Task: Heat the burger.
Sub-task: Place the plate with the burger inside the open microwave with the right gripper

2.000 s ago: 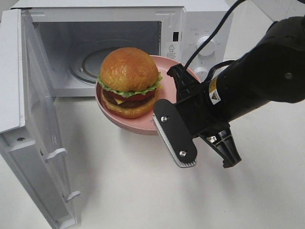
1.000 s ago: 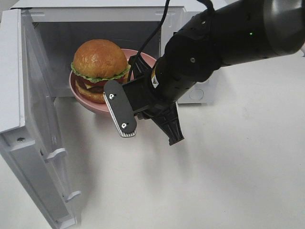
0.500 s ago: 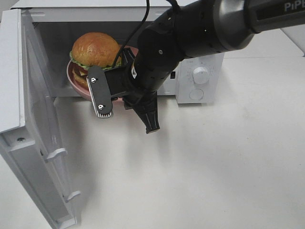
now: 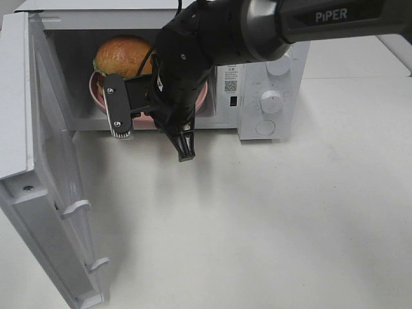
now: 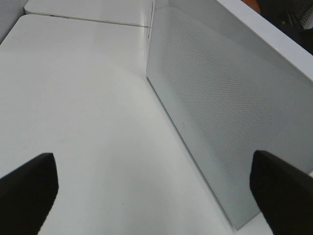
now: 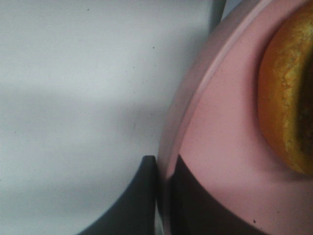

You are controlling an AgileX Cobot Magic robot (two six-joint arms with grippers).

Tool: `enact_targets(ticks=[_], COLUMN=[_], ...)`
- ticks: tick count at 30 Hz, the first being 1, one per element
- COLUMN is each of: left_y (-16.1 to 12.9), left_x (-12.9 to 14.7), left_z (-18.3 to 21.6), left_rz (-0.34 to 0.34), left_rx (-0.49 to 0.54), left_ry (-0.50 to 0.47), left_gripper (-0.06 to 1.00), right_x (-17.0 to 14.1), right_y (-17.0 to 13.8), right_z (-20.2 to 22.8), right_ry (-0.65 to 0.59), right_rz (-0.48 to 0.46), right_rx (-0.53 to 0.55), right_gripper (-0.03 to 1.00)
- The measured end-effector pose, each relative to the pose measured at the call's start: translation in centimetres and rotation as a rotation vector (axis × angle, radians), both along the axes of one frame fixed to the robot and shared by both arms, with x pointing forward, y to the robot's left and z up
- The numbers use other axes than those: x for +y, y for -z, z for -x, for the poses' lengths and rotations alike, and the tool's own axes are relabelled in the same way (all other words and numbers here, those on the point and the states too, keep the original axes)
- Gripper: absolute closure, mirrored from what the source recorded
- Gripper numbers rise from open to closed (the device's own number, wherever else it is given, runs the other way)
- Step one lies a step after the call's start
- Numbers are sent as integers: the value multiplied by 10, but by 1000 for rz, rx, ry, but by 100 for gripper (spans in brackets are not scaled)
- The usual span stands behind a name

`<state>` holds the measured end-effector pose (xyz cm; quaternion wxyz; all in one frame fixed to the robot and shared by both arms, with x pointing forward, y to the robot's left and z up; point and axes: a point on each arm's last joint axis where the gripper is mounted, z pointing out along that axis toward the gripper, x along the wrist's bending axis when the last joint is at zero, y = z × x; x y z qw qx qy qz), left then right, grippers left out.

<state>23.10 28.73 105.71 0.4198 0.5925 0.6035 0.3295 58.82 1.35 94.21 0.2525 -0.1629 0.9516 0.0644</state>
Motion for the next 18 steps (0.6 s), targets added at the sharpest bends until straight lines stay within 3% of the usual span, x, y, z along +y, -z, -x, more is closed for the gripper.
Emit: enact_targets(ticks=[18], left_y=[0], left_x=[0], left_z=[0], left_rz=[0], left_rx=[0], left_ry=[0], left_gripper=[-4], right_x=[13], right_y=[12], right_z=[-24], right_ry=[19], right_rz=[-17], right_rx=[-17], right_gripper=[93])
